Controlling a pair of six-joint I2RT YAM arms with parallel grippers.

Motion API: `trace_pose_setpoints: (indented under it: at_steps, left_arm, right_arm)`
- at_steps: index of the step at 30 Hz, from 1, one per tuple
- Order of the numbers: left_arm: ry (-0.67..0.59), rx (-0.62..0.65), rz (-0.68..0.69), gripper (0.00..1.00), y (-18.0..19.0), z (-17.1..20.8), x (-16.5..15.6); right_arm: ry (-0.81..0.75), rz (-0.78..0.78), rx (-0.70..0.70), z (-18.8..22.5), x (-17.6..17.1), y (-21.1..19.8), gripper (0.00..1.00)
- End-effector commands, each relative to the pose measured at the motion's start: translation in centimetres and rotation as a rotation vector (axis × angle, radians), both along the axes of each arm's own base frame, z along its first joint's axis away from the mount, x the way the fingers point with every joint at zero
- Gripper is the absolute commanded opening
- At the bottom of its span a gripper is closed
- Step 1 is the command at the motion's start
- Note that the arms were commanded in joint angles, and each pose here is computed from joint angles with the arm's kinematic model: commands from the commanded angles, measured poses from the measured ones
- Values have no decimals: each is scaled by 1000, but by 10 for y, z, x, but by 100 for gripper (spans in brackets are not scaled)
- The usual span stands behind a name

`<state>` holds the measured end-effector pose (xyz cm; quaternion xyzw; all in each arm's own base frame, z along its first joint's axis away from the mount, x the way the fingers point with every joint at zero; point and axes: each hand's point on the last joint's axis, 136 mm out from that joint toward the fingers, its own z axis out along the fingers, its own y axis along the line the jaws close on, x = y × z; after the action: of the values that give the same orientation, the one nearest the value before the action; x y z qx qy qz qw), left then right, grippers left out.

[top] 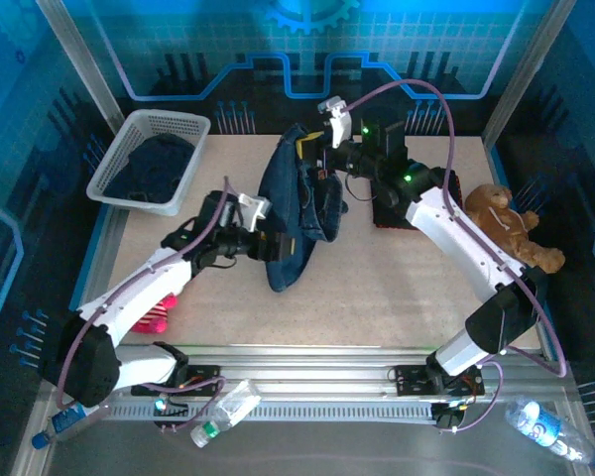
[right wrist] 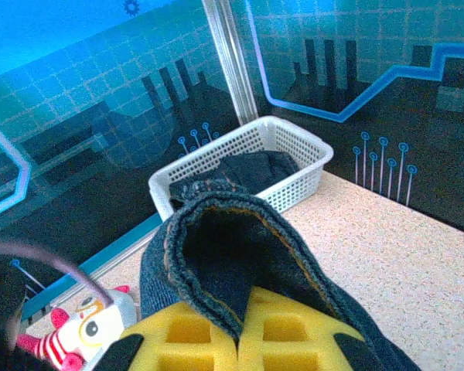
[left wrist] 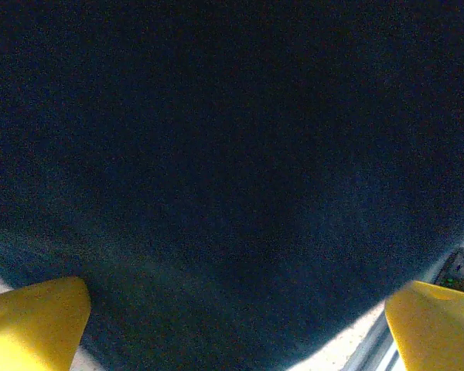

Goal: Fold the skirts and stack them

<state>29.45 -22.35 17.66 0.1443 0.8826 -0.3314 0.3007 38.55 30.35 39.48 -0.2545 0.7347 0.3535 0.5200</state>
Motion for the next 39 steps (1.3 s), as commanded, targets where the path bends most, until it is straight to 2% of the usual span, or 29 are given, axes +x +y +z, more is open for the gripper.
trace_pose_setpoints:
  at_steps: [1, 5, 6, 7, 9, 11, 12, 13, 16, 20, 22, 28, 31, 33, 35, 36, 37, 38, 39]
  left_arm:
    - [-60, 69, 105, 99, -6, -21, 17]
    - [-89, 204, 250, 99, -7, -52, 21]
    - [-97, 231, 273, 96, -8, -56, 21]
    - [-99, 254, 294, 89, -8, -62, 22]
    - [-82, 282, 366, 72, 1, -69, 25]
    - [-119, 291, 424, 24, 15, -62, 25]
    - [-145, 276, 442, 5, 21, -53, 25]
    - [-173, 247, 451, 0, 26, -40, 24]
    - [-229, 149, 461, 0, 44, 5, 21]
    - [-378, 77, 465, 0, 76, 94, 5]
    - [-442, 80, 433, 0, 87, 133, -5]
    - [-626, 198, 391, 0, 116, 244, -30]
    - [-674, 180, 391, 0, 122, 290, -44]
    - [-676, 173, 368, 0, 119, 302, -46]
    - [-637, 199, 346, 0, 110, 298, -32]
    - [-606, 248, 386, 0, 114, 293, -18]
    - [-591, 293, 483, 0, 128, 294, -8]
    - [-589, 295, 579, 0, 145, 299, -4]
    - [-613, 223, 614, 0, 151, 308, -5]
  right_arm:
    - [-63, -40, 57, 37, -1, -2, 0]
    - [-48, -68, 71, 41, 0, -6, 0]
    - [-45, -71, 75, 42, 0, -7, 0]
    - [-45, -73, 80, 44, -1, -8, 0]
    - [-60, -76, 85, 51, -5, -11, 0]
    - [-96, -91, 79, 64, -12, -19, 0]
    - [-113, -101, 74, 69, -15, -24, 0]
    - [-134, -104, 75, 76, -21, -28, 0]
    - [-182, -120, 90, 94, -37, -44, 0]
    - [-247, -168, 113, 118, -59, -71, 0]
    - [-288, -178, 137, 131, -73, -83, 0]
    - [-425, -154, 170, 160, -118, -106, 0]
    - [-512, -113, 182, 167, -143, -111, 0]
    - [-550, -95, 182, 163, -152, -112, 0]
    - [-470, -210, 152, 145, -130, -123, 0]
    - [-408, -273, 111, 134, -117, -129, 0]
    - [-384, -278, 102, 130, -112, -131, 0]
    - [-403, -227, 141, 132, -115, -128, 0]
    - [-442, -160, 212, 139, -121, -123, 0]
